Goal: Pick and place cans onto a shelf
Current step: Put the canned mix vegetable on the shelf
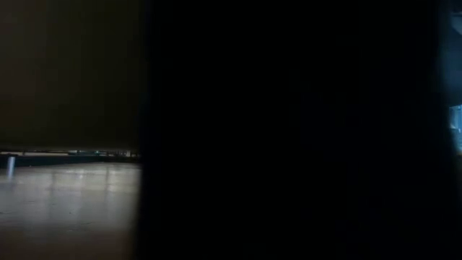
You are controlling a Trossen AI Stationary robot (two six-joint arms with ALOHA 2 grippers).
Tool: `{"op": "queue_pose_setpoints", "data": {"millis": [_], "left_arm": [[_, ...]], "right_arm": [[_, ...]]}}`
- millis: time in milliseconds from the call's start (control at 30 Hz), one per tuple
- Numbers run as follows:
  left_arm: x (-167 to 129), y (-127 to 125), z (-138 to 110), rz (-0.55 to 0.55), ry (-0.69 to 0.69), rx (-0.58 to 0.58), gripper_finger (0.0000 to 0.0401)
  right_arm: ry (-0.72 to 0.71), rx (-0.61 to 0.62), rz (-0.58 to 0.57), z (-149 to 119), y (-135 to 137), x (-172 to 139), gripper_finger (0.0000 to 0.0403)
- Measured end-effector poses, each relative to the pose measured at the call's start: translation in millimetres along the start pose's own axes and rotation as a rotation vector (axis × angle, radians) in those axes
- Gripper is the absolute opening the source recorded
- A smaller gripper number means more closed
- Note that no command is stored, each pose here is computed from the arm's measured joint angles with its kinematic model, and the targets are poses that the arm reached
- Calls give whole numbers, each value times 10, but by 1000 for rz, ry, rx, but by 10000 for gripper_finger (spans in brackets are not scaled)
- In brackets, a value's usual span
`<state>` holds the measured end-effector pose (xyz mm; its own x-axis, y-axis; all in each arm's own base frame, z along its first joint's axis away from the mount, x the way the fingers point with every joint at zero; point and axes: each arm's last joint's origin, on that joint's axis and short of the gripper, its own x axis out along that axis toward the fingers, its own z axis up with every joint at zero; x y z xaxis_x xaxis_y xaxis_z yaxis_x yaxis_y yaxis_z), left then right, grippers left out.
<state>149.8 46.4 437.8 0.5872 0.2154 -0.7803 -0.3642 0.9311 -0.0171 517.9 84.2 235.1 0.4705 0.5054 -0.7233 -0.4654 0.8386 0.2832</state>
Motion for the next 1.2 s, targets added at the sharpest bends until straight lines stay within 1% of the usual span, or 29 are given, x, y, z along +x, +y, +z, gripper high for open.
{"op": "queue_pose_setpoints", "data": {"millis": [67,233,400,500,667,833,1000,1100,1200], "left_arm": [[1,0,1,0,0,0,21],[1,0,1,0,0,0,21],[1,0,1,0,0,0,21],[1,0,1,0,0,0,21],[1,0,1,0,0,0,21],[0,0,-1,0,1,2,21],[1,0,-3,0,4,3,21],[1,1,-13,0,15,5,21],[0,3,-48,3,50,24,21]], "right_arm": [[14,-5,-24,-14,9,34,17],[18,-29,-26,-27,-10,55,20],[16,-47,-32,-23,-7,62,64],[16,-47,-32,-24,-7,64,74],[-2,-57,-36,0,-2,47,78],[-49,-77,-10,103,47,-50,79],[-63,-85,13,116,56,-55,80],[-84,-95,11,155,78,-144,79],[-123,-103,-4,228,95,-366,64]]}}
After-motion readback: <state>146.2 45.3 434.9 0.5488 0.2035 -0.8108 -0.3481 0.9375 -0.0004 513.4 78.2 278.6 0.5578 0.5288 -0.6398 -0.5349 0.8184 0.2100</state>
